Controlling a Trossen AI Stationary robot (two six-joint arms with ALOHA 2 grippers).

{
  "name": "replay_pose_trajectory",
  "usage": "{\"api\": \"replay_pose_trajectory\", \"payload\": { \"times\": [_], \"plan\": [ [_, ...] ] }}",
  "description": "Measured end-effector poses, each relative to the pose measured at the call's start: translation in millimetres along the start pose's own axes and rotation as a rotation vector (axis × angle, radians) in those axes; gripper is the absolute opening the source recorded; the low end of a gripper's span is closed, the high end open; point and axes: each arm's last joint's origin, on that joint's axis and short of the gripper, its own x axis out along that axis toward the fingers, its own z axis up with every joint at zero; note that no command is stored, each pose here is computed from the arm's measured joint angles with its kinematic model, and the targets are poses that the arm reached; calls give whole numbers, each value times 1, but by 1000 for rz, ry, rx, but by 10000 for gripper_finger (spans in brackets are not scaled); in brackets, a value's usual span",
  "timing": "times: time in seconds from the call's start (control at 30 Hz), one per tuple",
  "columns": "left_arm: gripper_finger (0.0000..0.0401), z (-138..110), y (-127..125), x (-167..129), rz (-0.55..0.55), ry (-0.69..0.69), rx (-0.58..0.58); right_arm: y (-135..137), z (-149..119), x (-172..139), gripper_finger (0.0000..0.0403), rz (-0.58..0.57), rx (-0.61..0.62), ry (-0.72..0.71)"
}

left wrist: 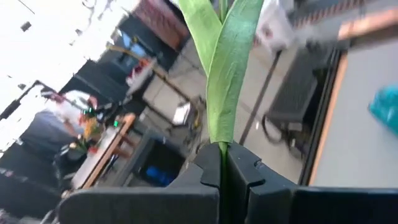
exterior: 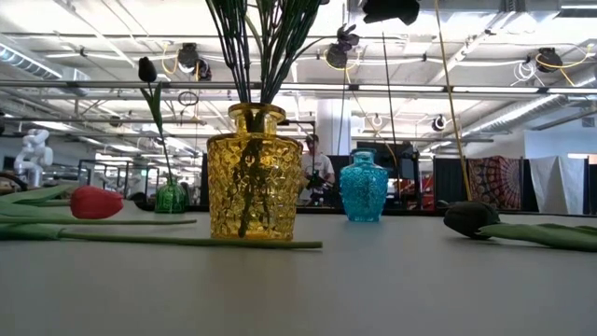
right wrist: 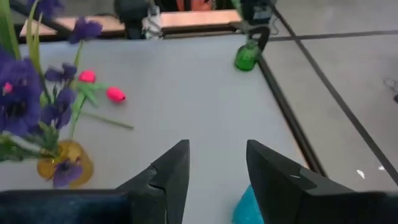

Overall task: Sort flowers into vase by color
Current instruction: Put the bottom black flower into the green vase

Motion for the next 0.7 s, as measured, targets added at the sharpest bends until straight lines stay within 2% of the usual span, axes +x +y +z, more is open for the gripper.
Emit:
{"api": "replay_pose_trajectory", "payload": {
  "times": [0.17, 0.3, 0.47, 0.7],
  "plan": [
    [1, -5, 7, -11, -11, -97, -96, 10, -14, 16, 151, 29, -27, 18],
    [1, -15, 6, -11, 2, -107, -123, 15, -35, 34, 151, 40, -37, 63],
    [1, -33, 1, -5, 71, -86, -150, 18, -67, 58, 151, 46, -38, 94],
    [1, -59, -7, 1, 165, -208, -207, 20, -110, 84, 151, 45, 11, 79]
  ]
}}
